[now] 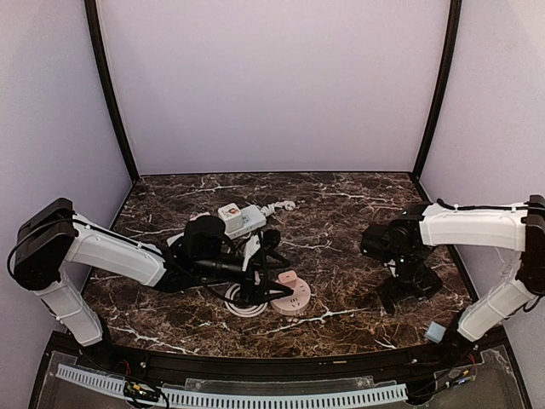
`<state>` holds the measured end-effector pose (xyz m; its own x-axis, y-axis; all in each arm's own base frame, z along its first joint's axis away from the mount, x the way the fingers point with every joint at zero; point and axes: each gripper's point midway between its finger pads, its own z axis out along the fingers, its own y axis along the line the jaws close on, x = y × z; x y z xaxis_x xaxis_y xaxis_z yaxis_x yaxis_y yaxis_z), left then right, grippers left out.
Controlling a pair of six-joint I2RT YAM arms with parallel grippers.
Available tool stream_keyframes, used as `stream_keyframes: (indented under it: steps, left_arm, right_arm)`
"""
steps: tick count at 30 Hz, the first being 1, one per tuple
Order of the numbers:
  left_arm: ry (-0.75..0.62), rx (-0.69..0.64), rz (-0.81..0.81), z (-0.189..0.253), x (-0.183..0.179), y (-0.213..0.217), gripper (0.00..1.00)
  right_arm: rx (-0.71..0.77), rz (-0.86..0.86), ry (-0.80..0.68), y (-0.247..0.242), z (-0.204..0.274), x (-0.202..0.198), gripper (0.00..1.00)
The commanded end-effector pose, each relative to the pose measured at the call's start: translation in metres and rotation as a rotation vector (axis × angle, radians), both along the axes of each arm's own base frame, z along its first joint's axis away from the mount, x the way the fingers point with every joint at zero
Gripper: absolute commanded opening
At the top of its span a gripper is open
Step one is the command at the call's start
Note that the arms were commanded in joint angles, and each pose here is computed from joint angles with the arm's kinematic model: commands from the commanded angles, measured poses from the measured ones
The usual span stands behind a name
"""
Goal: Insert the plug
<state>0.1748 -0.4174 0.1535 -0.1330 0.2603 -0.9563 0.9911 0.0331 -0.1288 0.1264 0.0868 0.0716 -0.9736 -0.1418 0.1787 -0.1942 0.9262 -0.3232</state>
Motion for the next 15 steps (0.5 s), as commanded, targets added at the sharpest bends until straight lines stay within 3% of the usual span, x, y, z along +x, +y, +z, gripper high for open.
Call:
stream_keyframes:
  steps: [1,8,13,15]
  left_arm:
    - [-0.015,-0.037,0.028,0.012,0.003,0.000,0.80]
    - [-0.051,-0.013,0.245,0.034,0.037,0.010,0.80]
    - [-0.124,0.067,0.575,0.059,0.082,0.049,0.97]
    - [-0.168,0.104,0.720,0.071,0.099,0.071,0.98]
  right_arm:
    - [0.067,-0.072,-0.206,-0.004,0.039,0.027,0.99]
    - [0.460,-0.112,-0.731,0.034,0.138,0.098,0.99]
    - [0.593,-0.087,-1.025,0.048,0.201,0.138,0.99]
    - [0.661,-0.083,-1.131,0.053,0.221,0.152,0.99]
